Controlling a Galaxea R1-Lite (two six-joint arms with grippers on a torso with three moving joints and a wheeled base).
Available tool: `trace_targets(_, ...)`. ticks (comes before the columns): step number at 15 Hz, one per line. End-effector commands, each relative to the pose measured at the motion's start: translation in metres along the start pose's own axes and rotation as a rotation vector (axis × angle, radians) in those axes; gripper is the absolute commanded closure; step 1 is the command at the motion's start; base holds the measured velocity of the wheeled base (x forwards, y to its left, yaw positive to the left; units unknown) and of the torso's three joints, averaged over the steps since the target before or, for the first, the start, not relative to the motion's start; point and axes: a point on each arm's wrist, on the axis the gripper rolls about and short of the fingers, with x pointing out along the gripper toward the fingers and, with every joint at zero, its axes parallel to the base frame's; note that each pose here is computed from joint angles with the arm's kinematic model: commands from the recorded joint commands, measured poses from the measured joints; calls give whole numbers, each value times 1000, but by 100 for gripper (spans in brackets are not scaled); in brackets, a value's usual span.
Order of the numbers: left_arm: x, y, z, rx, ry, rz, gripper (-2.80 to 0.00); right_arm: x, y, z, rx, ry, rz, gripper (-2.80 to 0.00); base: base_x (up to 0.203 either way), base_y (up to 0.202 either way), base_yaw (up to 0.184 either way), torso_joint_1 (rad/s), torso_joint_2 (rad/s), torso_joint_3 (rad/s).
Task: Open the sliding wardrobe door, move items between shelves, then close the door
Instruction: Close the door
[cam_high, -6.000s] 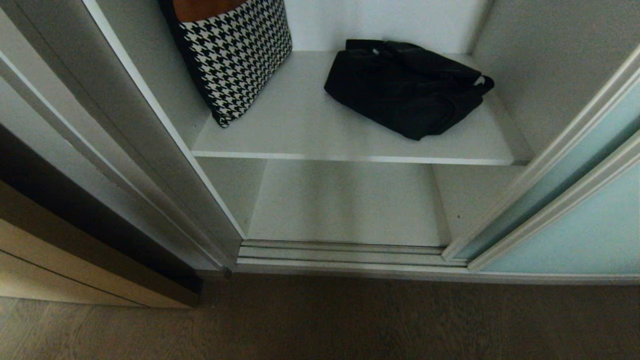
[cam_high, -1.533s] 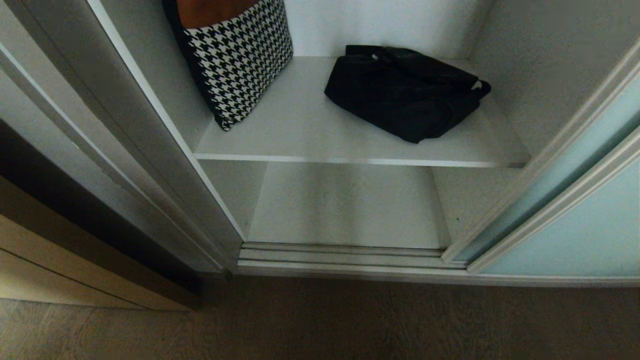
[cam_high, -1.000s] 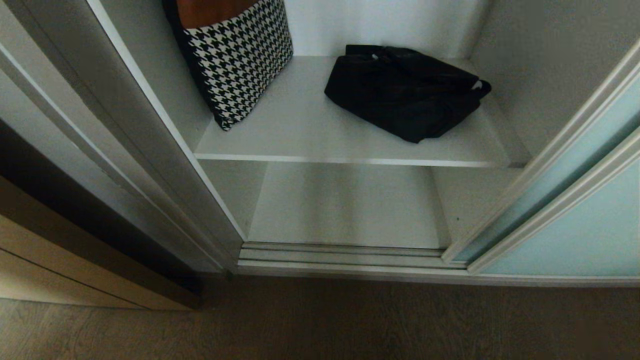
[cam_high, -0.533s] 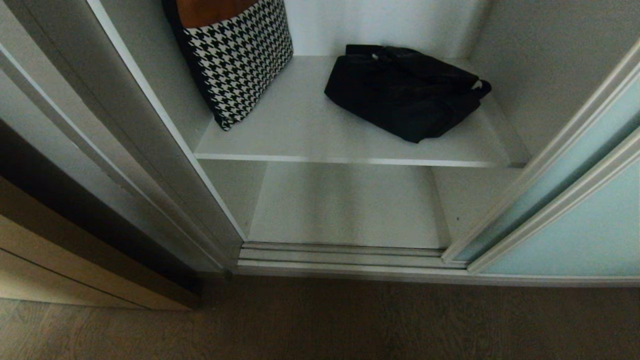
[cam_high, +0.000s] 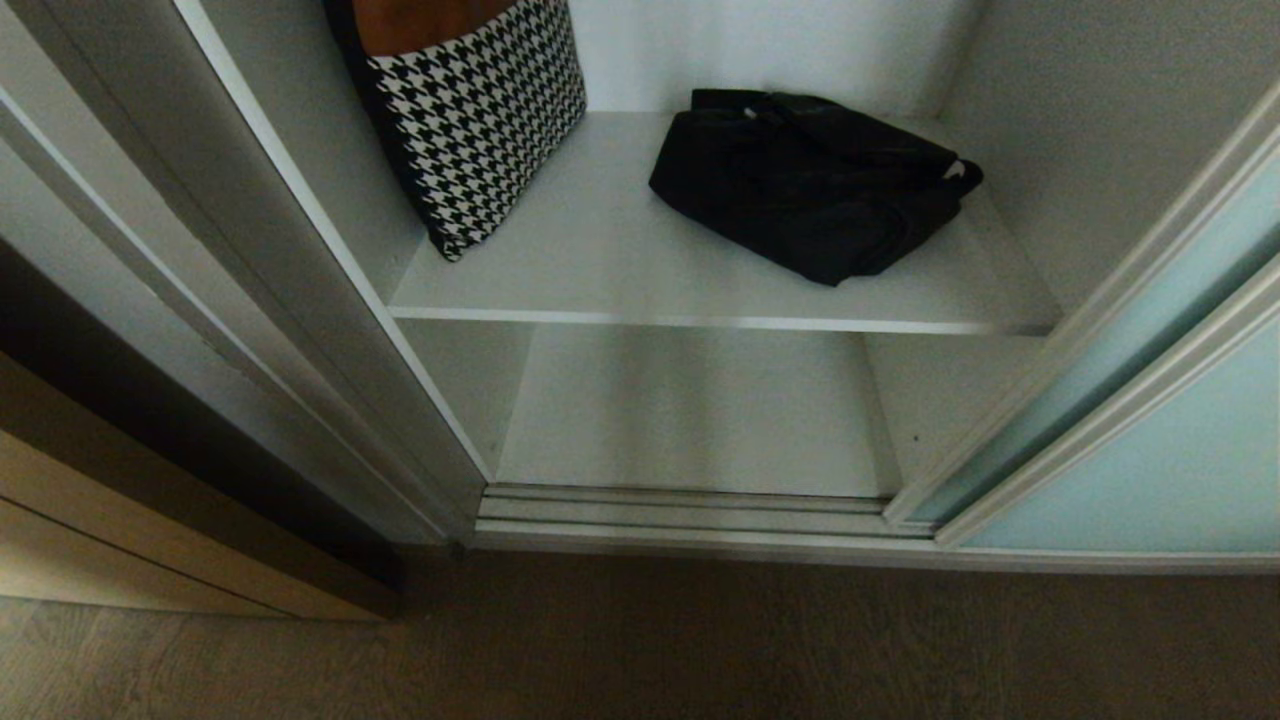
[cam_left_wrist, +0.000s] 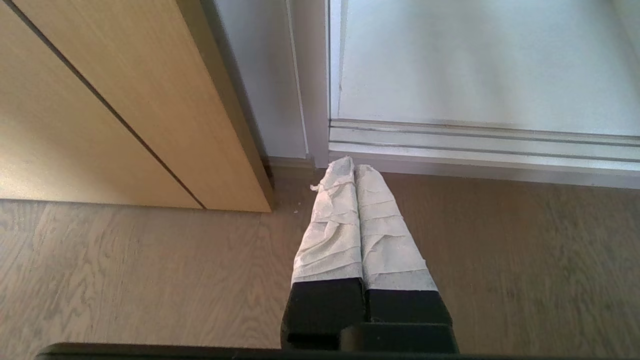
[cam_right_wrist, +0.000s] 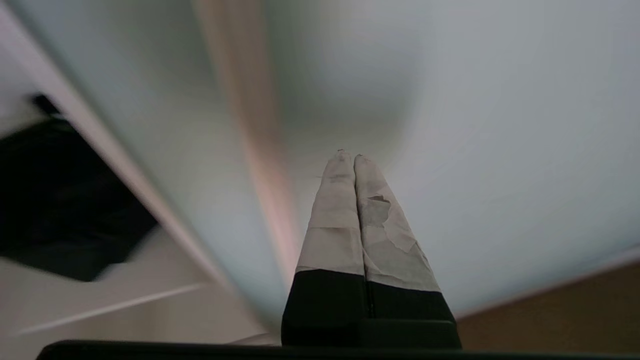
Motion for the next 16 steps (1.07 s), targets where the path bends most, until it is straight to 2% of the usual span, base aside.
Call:
trace_targets(1,0,0,0,0,1,1,0,6,3,-2,33,8,44,0,0,0,0,0,0,0)
trace_targets(7,0,0,0,0,1,1,0,27,-4,5,-4,-86,76,0,0,0,0,0,0,0)
trace_targets(12,0,0,0,0,1,1,0,24,5,3,34,-79,133,0,0,0,0,0,0,0)
trace_targets(16,0,0,0,0,1,1,0,17,21,-3,59,-59,227,0,0,0,0,0,0,0)
